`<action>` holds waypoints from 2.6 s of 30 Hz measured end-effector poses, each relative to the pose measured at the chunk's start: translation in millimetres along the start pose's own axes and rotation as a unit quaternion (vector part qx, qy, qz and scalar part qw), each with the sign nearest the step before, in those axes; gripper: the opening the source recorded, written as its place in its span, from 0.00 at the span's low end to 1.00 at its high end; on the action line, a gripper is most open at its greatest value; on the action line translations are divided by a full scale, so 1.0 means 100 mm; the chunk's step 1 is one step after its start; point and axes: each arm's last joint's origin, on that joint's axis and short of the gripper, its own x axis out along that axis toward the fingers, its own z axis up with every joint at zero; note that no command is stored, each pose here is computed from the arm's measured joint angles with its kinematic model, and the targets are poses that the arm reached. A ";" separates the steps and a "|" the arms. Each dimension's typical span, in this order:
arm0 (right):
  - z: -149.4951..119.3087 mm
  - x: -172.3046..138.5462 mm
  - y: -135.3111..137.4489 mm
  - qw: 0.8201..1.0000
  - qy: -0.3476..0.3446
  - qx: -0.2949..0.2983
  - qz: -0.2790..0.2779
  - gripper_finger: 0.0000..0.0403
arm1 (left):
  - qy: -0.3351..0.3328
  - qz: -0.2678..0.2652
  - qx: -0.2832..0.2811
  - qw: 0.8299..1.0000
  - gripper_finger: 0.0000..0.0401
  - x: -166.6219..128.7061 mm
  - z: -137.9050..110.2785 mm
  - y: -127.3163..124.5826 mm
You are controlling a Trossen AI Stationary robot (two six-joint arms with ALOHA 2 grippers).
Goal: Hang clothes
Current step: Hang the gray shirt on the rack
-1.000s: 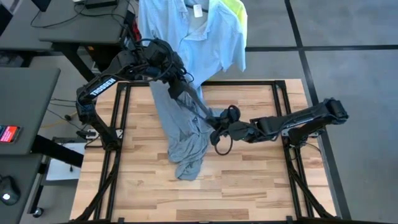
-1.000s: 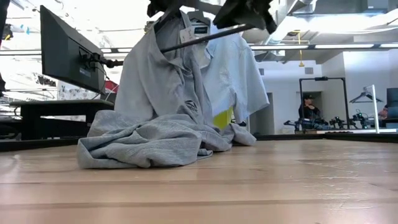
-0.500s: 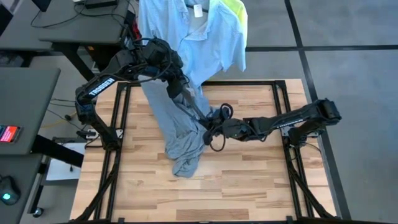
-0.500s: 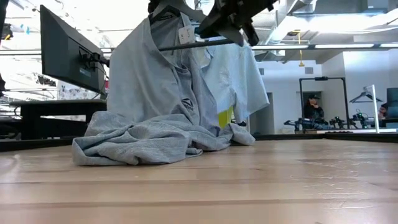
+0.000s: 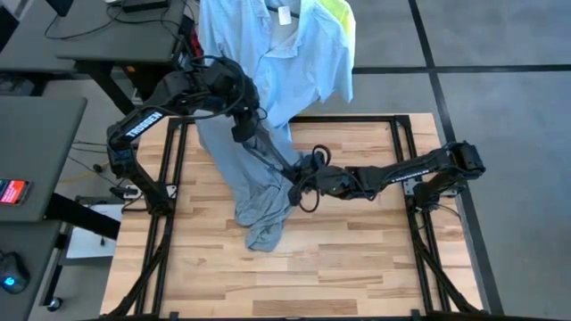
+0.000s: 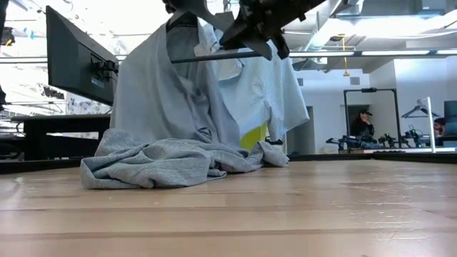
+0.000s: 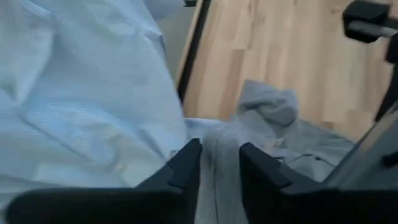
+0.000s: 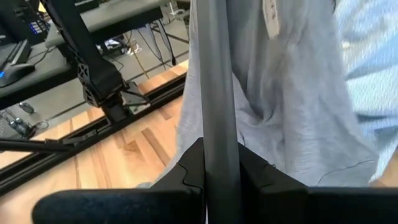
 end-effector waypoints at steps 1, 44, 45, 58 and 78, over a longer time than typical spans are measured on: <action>0.01 0.00 0.00 1.000 -0.004 0.000 0.002 0.06 | -0.001 0.014 0.008 1.000 0.27 -0.04 0.01 0.01; 0.27 0.04 -0.03 0.995 -0.093 -0.019 0.040 0.06 | 0.050 0.196 0.092 0.975 0.34 -0.56 -0.01 0.21; 0.27 0.04 -0.03 0.995 -0.092 -0.019 0.040 0.06 | 0.056 0.188 0.098 0.976 0.34 -0.56 -0.03 0.21; 0.28 0.05 -0.05 0.995 -0.094 -0.016 0.037 0.06 | 0.162 0.204 0.110 0.959 0.34 -0.44 -0.20 0.24; 0.61 -0.42 -0.20 0.994 -0.073 -0.073 0.039 0.06 | 0.059 0.121 0.002 0.991 0.34 -1.03 -0.44 0.18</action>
